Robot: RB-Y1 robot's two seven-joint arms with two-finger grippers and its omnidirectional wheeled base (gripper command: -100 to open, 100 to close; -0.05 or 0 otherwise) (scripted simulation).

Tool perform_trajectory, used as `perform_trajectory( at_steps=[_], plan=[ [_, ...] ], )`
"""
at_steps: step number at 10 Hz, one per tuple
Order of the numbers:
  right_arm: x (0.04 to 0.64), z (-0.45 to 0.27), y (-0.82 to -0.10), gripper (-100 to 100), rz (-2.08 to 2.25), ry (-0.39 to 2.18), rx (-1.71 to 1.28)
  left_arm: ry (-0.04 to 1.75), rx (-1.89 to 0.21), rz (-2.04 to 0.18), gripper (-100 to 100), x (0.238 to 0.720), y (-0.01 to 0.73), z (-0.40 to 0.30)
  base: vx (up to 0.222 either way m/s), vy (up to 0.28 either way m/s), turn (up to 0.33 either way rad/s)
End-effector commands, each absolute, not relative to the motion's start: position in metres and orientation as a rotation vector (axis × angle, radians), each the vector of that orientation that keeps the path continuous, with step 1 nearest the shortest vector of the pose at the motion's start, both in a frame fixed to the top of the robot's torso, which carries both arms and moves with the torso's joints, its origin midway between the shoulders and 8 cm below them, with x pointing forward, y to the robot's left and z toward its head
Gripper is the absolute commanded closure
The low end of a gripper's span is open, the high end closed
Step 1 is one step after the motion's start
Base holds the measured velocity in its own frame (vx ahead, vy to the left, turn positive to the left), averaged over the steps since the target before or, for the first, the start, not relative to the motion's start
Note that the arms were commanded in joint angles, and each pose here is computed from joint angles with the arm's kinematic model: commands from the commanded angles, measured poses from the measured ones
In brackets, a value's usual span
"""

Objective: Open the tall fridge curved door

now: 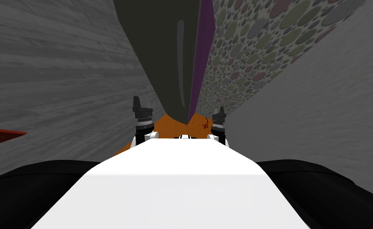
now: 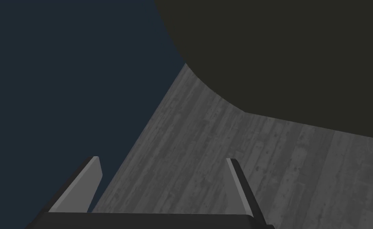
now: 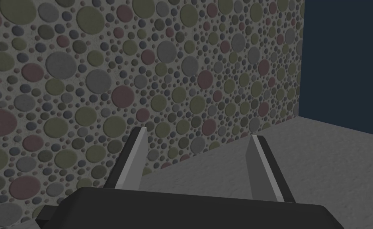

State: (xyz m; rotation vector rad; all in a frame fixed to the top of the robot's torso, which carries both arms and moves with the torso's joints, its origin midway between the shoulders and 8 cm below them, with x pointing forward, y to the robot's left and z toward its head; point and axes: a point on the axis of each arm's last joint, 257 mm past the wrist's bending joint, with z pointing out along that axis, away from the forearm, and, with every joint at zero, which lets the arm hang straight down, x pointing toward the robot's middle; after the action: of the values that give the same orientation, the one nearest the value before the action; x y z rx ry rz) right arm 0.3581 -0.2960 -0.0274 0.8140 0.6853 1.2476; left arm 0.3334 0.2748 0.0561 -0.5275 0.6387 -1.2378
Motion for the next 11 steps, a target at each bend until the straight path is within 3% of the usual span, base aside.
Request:
perform_trajectory(
  at_steps=[1, 11],
  plan=[
    [0.358, -0.028, -0.296, 0, 1.247, 0.686, 0.814, 0.702, -0.505, -1.221, -100, 0.339, 0.270, 0.049, 0.049, -0.028, -0.047],
    [0.358, -0.028, -0.296, 0, 1.247, 0.686, 0.815, 1.063, -0.450, -1.019, -100, 0.374, 0.267, -0.016, 0.111, -0.056, -0.078]
  ],
)
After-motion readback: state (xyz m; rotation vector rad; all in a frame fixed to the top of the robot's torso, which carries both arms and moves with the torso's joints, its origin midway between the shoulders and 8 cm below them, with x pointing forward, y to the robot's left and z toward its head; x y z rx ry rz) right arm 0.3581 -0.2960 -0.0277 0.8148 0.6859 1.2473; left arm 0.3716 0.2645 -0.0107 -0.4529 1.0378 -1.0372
